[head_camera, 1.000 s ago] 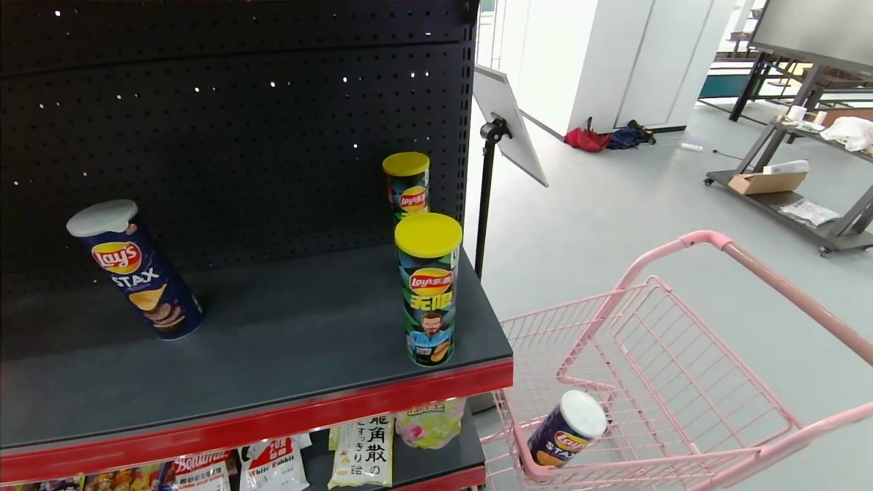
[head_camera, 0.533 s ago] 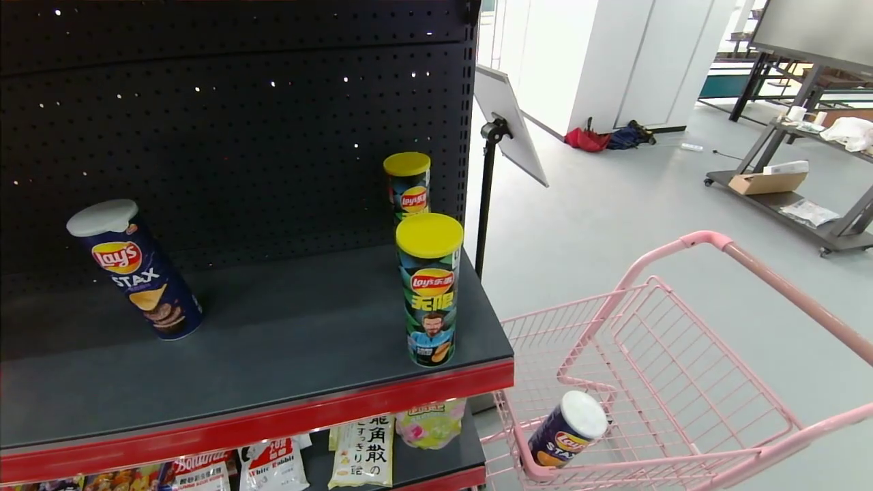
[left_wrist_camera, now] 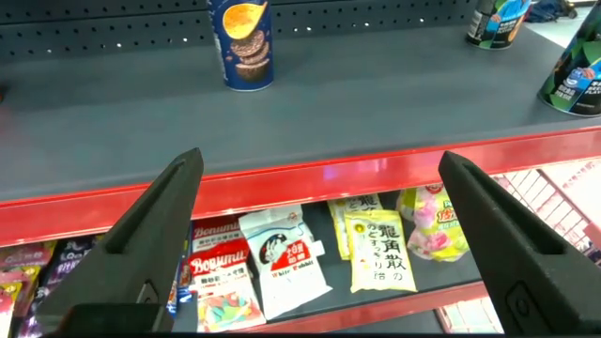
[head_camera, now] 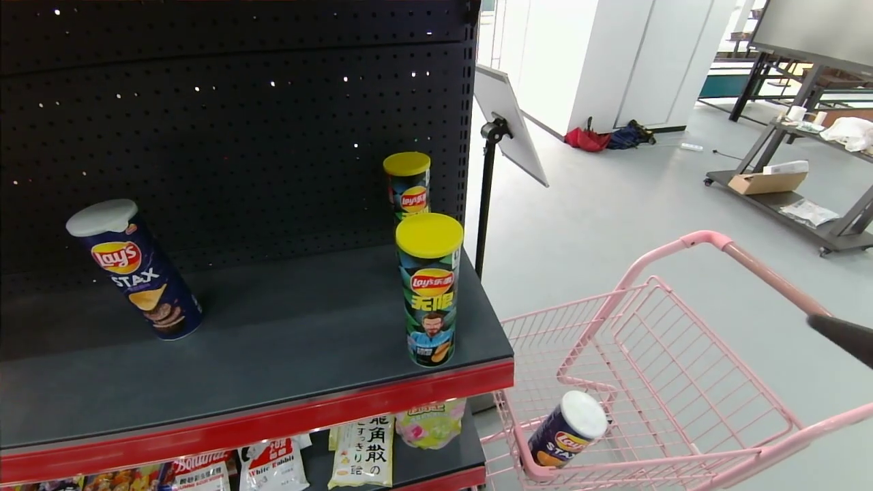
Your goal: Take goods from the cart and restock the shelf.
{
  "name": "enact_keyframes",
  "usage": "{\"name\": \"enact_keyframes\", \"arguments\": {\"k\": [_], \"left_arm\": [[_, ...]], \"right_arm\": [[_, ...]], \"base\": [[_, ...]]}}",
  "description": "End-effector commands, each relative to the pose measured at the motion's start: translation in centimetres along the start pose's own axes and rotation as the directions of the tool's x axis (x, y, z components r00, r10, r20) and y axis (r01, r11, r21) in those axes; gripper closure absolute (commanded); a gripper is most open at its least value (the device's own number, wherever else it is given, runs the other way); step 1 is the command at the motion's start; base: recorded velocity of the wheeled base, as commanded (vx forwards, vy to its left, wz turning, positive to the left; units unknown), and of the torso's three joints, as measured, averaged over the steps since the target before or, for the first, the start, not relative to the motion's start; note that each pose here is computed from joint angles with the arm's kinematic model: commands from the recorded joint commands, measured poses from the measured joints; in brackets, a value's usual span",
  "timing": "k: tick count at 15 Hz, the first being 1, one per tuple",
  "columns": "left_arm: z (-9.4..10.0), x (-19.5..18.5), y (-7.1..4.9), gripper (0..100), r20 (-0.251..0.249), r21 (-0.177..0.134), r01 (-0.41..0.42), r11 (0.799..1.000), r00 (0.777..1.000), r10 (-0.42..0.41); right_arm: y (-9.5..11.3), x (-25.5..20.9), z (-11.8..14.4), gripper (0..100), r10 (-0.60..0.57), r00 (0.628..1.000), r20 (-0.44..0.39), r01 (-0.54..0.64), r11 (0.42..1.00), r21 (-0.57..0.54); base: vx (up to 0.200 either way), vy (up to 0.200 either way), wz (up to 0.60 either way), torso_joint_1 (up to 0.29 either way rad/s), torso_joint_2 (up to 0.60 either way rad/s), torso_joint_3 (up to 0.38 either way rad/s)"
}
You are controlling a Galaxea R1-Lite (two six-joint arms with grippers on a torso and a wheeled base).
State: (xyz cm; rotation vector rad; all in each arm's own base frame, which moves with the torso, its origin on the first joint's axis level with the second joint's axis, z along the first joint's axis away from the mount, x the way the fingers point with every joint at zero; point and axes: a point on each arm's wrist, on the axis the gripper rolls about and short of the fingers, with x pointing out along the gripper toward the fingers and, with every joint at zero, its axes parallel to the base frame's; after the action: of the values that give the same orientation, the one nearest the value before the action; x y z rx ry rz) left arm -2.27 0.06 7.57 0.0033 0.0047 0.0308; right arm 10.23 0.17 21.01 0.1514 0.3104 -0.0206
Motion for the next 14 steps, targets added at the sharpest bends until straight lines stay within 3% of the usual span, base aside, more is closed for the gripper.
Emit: {"name": "enact_keyframes", "arguments": {"k": [1,3,6,11,14], "left_arm": [[0.0,0.0,0.0,0,-0.001,0.001,0.0,1.0,1.0,0.0],[0.0,0.0,0.0,0,-0.001,0.001,0.0,1.0,1.0,0.0],[0.0,0.0,0.0,0,-0.001,0.001,0.0,1.0,1.0,0.0],[0.0,0.0,0.0,0,0.0,0.003,0.0,1.0,1.0,0.0],[0.0,0.0,0.0,0,-0.001,0.003,0.0,1.0,1.0,0.0]], "right_arm": [[1.0,7.9,-0.7,0,0.034,0.964,-0.263,-0.05,0.997,-0.056],[1.7,8.3,-1.5,0,0.078,0.949,-0.306,-0.102,0.993,-0.065],[1.4,8.5,-3.8,0,0.061,0.92,-0.387,-0.091,0.994,-0.061],[1.3,8.4,-4.2,0,0.067,0.913,-0.402,-0.088,0.996,-0.034],[1.5,8.3,-4.3,0,0.08,0.911,-0.403,-0.101,0.994,-0.03]], "base": [[0.0,0.0,0.0,0.0,0.0,0.0],[0.0,0.0,0.0,0.0,0.0,0.0],[0.0,0.0,0.0,0.0,0.0,0.0],[0.0,0.0,0.0,0.0,0.0,0.0],[0.0,0.0,0.0,-0.134,0.3,0.175]]}}
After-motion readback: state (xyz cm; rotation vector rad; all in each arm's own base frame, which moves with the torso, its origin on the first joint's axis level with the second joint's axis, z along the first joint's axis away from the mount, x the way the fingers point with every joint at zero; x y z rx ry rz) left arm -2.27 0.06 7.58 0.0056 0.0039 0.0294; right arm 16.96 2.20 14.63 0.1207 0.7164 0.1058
